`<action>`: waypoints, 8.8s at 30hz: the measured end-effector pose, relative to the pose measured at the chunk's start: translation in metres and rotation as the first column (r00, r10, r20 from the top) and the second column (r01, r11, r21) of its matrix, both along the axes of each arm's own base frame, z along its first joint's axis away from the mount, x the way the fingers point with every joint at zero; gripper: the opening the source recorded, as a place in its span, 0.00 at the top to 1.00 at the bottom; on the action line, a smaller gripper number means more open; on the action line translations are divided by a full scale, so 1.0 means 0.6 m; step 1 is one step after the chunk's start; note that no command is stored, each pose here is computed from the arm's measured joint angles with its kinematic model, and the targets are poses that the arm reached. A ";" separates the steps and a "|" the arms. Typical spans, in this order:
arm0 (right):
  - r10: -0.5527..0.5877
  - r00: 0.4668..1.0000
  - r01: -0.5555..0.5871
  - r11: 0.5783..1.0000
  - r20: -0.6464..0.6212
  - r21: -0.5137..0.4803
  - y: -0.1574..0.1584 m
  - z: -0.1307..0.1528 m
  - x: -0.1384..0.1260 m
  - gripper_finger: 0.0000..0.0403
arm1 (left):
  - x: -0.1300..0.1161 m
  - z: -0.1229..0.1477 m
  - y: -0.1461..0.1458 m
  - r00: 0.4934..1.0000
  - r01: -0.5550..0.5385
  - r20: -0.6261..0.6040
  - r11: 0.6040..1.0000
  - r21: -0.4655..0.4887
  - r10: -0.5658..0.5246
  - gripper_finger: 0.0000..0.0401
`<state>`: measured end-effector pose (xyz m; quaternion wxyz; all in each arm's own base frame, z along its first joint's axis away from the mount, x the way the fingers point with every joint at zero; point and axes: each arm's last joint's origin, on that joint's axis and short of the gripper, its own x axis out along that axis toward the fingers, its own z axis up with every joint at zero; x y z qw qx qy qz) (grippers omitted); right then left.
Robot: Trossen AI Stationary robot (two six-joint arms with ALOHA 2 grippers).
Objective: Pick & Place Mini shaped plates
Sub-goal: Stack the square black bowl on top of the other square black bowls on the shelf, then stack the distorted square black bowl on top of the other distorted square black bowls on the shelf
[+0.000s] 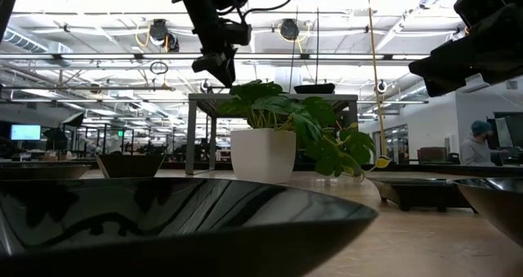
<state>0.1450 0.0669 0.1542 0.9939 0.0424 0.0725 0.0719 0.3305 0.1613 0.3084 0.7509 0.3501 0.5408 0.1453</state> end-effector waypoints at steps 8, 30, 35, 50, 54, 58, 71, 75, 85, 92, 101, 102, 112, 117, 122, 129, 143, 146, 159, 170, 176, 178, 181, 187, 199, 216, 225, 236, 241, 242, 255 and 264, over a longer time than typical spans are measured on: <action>0.000 1.000 0.000 1.000 0.000 0.000 0.000 0.000 0.000 0.65 | -0.001 -0.004 -0.004 0.999 0.035 -0.005 0.998 -0.057 -0.035 0.68; 0.000 1.000 0.000 1.000 0.000 0.000 0.000 0.000 0.000 0.65 | 0.005 -0.021 0.011 0.999 0.037 0.016 0.992 -0.124 -0.035 0.71; 0.000 1.000 0.000 1.000 0.000 0.000 0.000 0.000 0.000 0.65 | 0.005 -0.023 0.010 0.999 0.041 0.012 0.991 -0.127 -0.040 0.85; 0.000 1.000 0.000 1.000 0.000 0.000 0.000 0.000 0.000 0.65 | 0.005 -0.023 0.011 1.000 0.022 0.016 0.992 -0.127 -0.021 0.98; 0.000 1.000 0.000 1.000 0.000 0.000 0.000 0.000 0.000 0.65 | 0.005 -0.023 0.011 1.000 -0.013 0.024 0.992 -0.124 0.016 0.98; 0.000 1.000 0.000 1.000 0.000 0.000 0.000 0.000 0.000 0.65 | 0.006 -0.021 0.006 0.999 -0.038 0.025 0.994 -0.106 0.041 0.97; 0.000 1.000 0.000 1.000 0.000 0.000 0.000 0.000 0.000 0.65 | -0.013 0.027 -0.032 0.982 -0.083 0.158 0.987 -0.139 0.105 0.67; 0.000 1.000 0.000 1.000 0.002 0.001 0.000 0.000 0.000 0.65 | -0.019 0.044 -0.058 0.971 -0.092 0.204 0.981 -0.173 0.127 0.61; 0.000 1.000 0.000 1.000 0.000 0.000 0.000 0.000 0.000 0.65 | -0.032 0.013 -0.162 0.960 -0.216 0.002 0.747 -0.628 0.279 0.55; 0.000 1.000 0.000 1.000 0.000 0.000 0.000 0.000 0.000 0.65 | -0.041 -0.034 -0.260 0.946 -0.314 -0.148 0.709 -0.631 0.287 0.55; 0.000 1.000 0.000 1.000 0.000 0.000 0.000 0.000 0.000 0.65 | -0.057 -0.101 -0.329 0.865 -0.465 -0.143 0.664 -0.585 0.480 0.55; 0.000 1.000 0.000 1.000 -0.001 0.000 0.000 0.000 0.000 0.65 | -0.061 -0.107 -0.334 0.855 -0.481 -0.147 0.657 -0.580 0.497 0.55; 0.000 1.000 0.000 1.000 0.000 0.000 0.000 0.000 0.000 0.65 | -0.087 -0.186 -0.342 0.803 -0.551 -0.131 0.640 -0.536 0.582 0.55; 0.000 1.000 0.000 1.000 -0.001 0.000 0.000 0.000 0.000 0.65 | -0.092 -0.218 -0.333 0.798 -0.544 -0.107 0.632 -0.552 0.594 0.55; 0.000 1.000 0.000 1.000 -0.001 0.000 0.000 0.000 0.000 0.65 | -0.101 -0.244 -0.326 0.792 -0.546 -0.100 0.625 -0.558 0.602 0.55; 0.000 1.000 0.000 1.000 -0.002 -0.002 0.000 -0.001 0.000 0.65 | -0.115 -0.270 -0.319 0.786 -0.553 -0.100 0.620 -0.557 0.611 0.57; 0.000 1.000 0.000 1.000 -0.007 -0.004 0.000 -0.001 0.000 0.65 | -0.091 -0.263 -0.363 0.863 -0.368 0.004 0.636 -0.678 0.505 0.97; 0.000 1.000 0.000 1.000 -0.007 -0.004 0.000 -0.001 0.000 0.65 | -0.084 -0.252 -0.391 0.894 -0.290 0.041 0.644 -0.708 0.447 0.99; 0.000 1.000 0.000 1.000 0.004 0.002 0.000 0.001 0.000 0.65 | -0.059 -0.219 -0.511 0.886 0.193 0.414 0.645 -0.739 0.209 0.98; 0.000 1.000 0.000 1.000 0.024 0.013 0.000 0.004 0.000 0.65 | -0.002 -0.279 -0.558 0.873 0.409 0.467 0.734 -0.543 -0.141 0.98; -0.001 0.999 0.000 1.000 0.047 0.025 0.000 0.008 0.001 0.65 | 0.045 -0.305 -0.579 0.875 0.460 0.389 0.750 -0.475 -0.290 0.96; -0.001 0.998 -0.001 0.999 0.060 0.034 0.001 0.011 0.001 0.65 | 0.051 -0.310 -0.583 0.880 0.460 0.347 0.764 -0.453 -0.323 0.94; -0.006 0.998 0.001 0.998 0.065 0.068 0.001 0.012 0.001 0.65 | 0.059 -0.302 -0.588 0.880 0.461 0.344 0.764 -0.452 -0.327 0.92; -0.007 0.998 0.002 0.997 0.066 0.076 0.001 0.013 0.001 0.64 | 0.066 -0.292 -0.592 0.876 0.462 0.365 0.761 -0.455 -0.314 0.86; 0.057 0.996 -0.059 0.998 0.073 0.023 0.021 0.039 0.033 0.45 | 0.069 -0.222 -0.603 0.875 0.457 0.392 0.756 -0.470 -0.285 0.62; 0.224 0.923 -0.348 0.830 -0.312 -0.435 0.117 0.008 0.201 0.47 | -0.002 -0.017 -0.566 0.833 0.342 0.526 0.585 -0.735 0.172 0.58; 0.271 0.901 -0.422 0.723 -0.338 -0.546 0.148 -0.021 0.259 0.48 | -0.014 0.011 -0.565 0.808 0.393 0.559 0.538 -0.746 0.184 0.58; 0.272 0.895 -0.433 0.725 -0.354 -0.536 0.153 -0.065 0.298 0.52 | -0.015 0.008 -0.566 0.815 0.383 0.550 0.542 -0.748 0.182 0.58; 0.249 0.896 -0.421 0.738 -0.367 -0.528 0.143 -0.068 0.303 0.58 | -0.015 0.007 -0.565 0.816 0.381 0.548 0.543 -0.748 0.183 0.58; 0.246 0.897 -0.418 0.742 -0.367 -0.524 0.143 -0.068 0.303 0.60 | -0.015 0.008 -0.565 0.816 0.382 0.549 0.543 -0.748 0.183 0.58; 0.236 0.882 -0.434 0.743 -0.407 -0.510 0.141 -0.074 0.299 0.98 | -0.016 0.008 -0.566 0.816 0.370 0.539 0.529 -0.764 0.208 0.58; 0.271 0.905 -0.409 0.770 -0.329 -0.491 0.154 -0.021 0.287 1.00 | -0.016 0.008 -0.566 0.816 0.367 0.537 0.525 -0.768 0.214 0.58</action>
